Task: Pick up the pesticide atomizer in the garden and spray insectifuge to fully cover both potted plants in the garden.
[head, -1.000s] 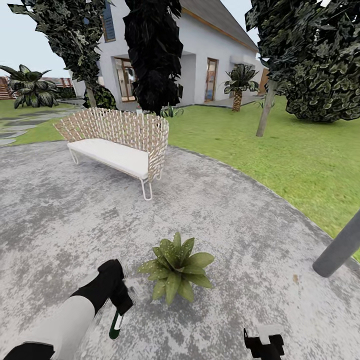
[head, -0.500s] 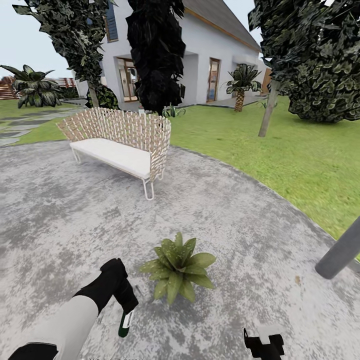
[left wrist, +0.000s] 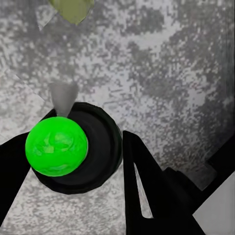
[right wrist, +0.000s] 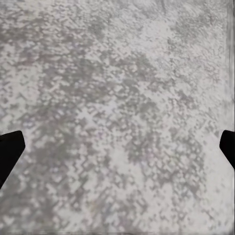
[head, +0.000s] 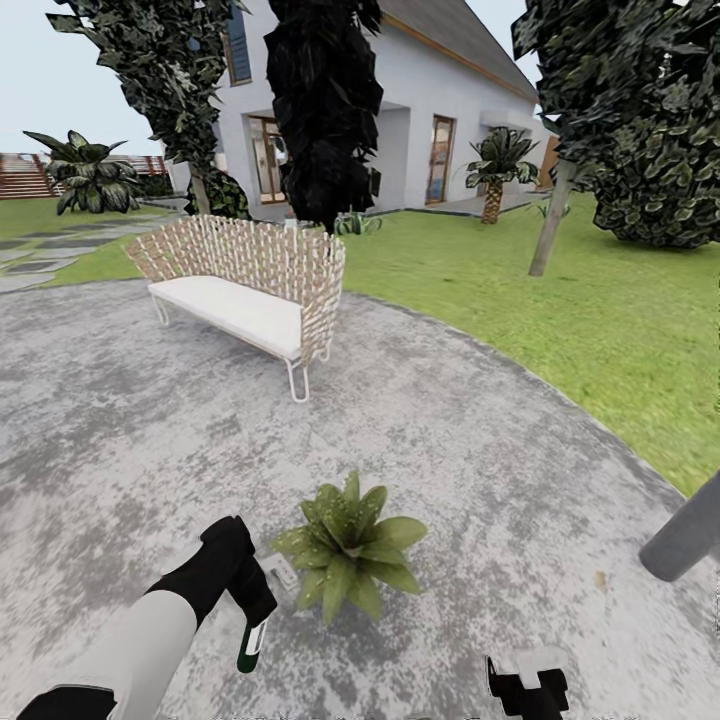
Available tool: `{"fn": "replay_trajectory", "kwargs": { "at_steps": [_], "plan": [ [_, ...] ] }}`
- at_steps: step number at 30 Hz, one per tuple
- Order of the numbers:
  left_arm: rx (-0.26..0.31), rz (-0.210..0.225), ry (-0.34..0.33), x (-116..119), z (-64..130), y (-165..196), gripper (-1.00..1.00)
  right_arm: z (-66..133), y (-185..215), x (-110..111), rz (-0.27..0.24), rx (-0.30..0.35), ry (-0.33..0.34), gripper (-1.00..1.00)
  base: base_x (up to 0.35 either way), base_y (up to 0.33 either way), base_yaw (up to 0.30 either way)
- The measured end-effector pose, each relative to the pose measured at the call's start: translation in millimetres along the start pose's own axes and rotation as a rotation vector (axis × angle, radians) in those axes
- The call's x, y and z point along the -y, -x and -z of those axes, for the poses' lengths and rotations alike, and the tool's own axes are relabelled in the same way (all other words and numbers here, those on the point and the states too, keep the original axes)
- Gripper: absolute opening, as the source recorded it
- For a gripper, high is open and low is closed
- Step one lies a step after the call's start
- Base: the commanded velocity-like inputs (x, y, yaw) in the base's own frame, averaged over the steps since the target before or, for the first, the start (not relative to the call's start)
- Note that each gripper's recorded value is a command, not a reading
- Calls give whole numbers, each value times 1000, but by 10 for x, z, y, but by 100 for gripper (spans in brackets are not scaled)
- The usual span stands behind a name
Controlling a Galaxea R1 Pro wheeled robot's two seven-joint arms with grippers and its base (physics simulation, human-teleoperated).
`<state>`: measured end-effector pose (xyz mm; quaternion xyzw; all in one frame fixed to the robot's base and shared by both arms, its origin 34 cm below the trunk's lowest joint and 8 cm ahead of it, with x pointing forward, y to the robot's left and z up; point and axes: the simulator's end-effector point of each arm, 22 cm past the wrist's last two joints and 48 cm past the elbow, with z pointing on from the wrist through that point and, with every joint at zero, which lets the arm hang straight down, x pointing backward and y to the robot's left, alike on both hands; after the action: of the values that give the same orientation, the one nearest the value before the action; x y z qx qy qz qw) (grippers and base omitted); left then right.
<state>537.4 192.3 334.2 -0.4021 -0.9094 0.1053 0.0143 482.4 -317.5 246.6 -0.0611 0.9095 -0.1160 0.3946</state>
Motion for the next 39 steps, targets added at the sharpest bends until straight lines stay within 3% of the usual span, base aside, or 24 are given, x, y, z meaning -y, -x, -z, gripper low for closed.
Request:
{"fn": "replay_trajectory", "kwargs": {
  "at_steps": [6,10,16,18,22,28,32,37,39],
  "plan": [
    [-2,0,1,5,3,5,-100,0,1,-2,0,0,0,100,-123,-101,194],
    [21,-5,17,-43,105,121,-100,1,1,-1,0,0,0,100,-4,-3,72],
    [53,-34,-19,222,99,405,-100,1,0,-1,0,0,0,100,0,0,3],
    [40,-35,-81,344,65,321,-100,1,0,-1,0,0,0,100,0,0,0],
    [-2,-24,-121,399,-67,24,-100,0,0,-2,0,0,0,100,0,0,0],
    [-40,21,-98,150,-82,-361,-100,1,0,-1,0,0,0,100,0,0,0],
    [-31,15,-93,170,-76,-293,-100,1,1,-1,0,0,0,100,0,0,0],
    [-4,-16,-117,416,-94,-15,-100,1,1,-1,0,0,1,100,0,0,0],
    [-8,-18,-113,410,-97,-23,-100,1,1,-3,0,0,1,100,0,0,0]
  ]
}}
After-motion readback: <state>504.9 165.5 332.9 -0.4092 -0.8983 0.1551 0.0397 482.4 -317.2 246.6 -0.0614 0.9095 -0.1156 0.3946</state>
